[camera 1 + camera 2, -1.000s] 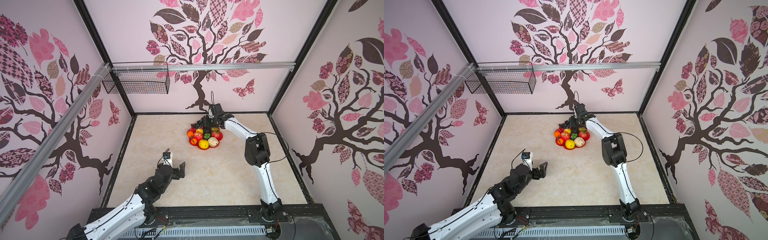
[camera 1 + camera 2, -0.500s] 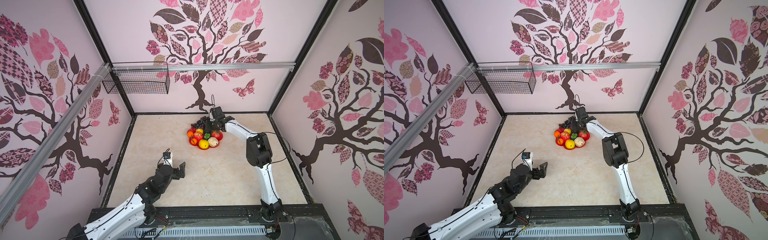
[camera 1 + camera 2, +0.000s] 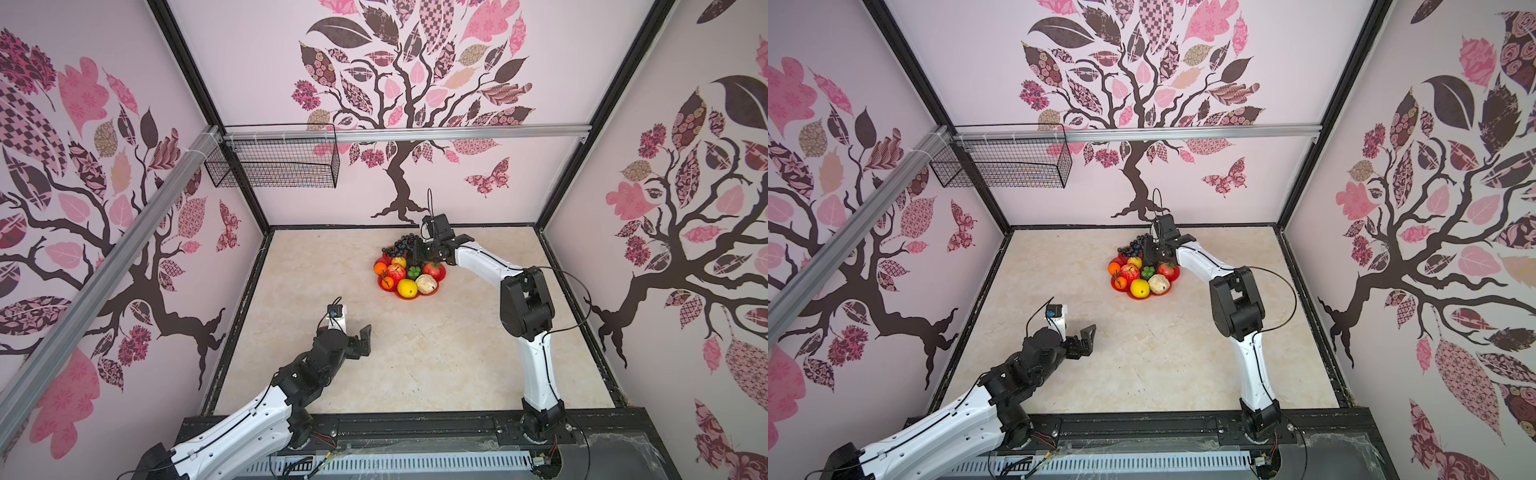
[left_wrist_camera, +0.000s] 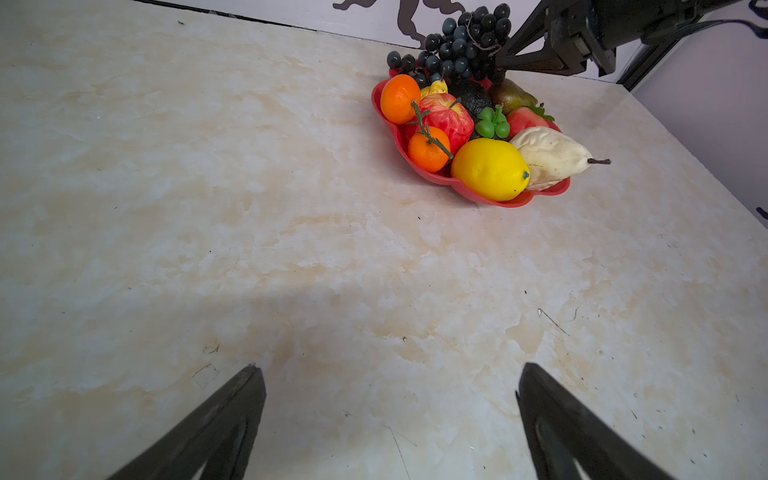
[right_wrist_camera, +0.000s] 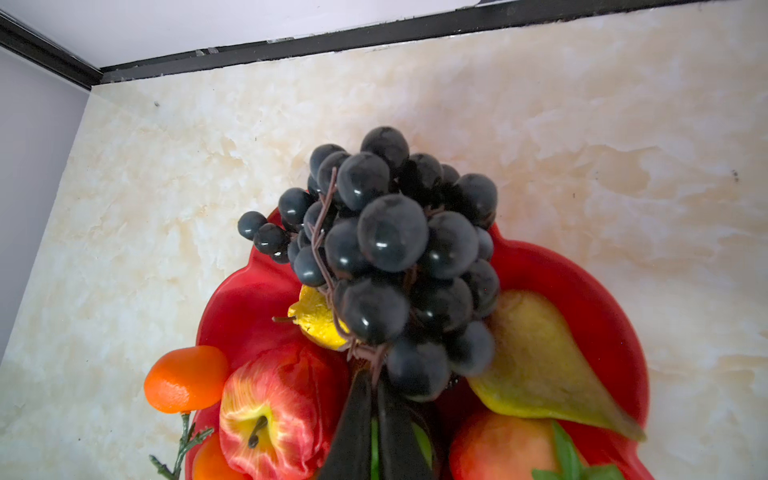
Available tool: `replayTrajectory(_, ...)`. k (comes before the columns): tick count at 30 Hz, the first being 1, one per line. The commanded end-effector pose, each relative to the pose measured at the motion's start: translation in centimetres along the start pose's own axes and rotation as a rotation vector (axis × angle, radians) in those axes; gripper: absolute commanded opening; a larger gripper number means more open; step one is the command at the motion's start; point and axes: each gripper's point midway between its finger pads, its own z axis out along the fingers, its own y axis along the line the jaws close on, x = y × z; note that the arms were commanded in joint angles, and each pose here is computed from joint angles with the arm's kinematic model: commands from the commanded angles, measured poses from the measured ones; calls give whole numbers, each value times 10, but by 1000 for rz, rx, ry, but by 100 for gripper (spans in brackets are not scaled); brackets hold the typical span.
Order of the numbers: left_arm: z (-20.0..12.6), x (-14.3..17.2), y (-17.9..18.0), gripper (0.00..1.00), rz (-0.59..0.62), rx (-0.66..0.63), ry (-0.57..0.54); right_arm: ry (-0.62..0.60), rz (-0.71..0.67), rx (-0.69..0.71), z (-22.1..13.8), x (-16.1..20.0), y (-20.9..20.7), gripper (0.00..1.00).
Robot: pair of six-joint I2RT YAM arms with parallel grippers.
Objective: Arrange fruit in a fruit bowl
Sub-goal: Place the fruits in the fruit bowl.
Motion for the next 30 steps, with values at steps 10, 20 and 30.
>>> replayTrajectory(10,0,-6,-2,98,5,7,-20,-86,-10,-39,-42,-34,18,33)
replayTrajectory(20,-1,-8,0,98,7,-1,-29,-124,-15,-28,-66,-40,20,49)
replayTrajectory(30,-15,-37,-3,98,-13,0,-103,-269,-53,-8,-171,-44,23,68)
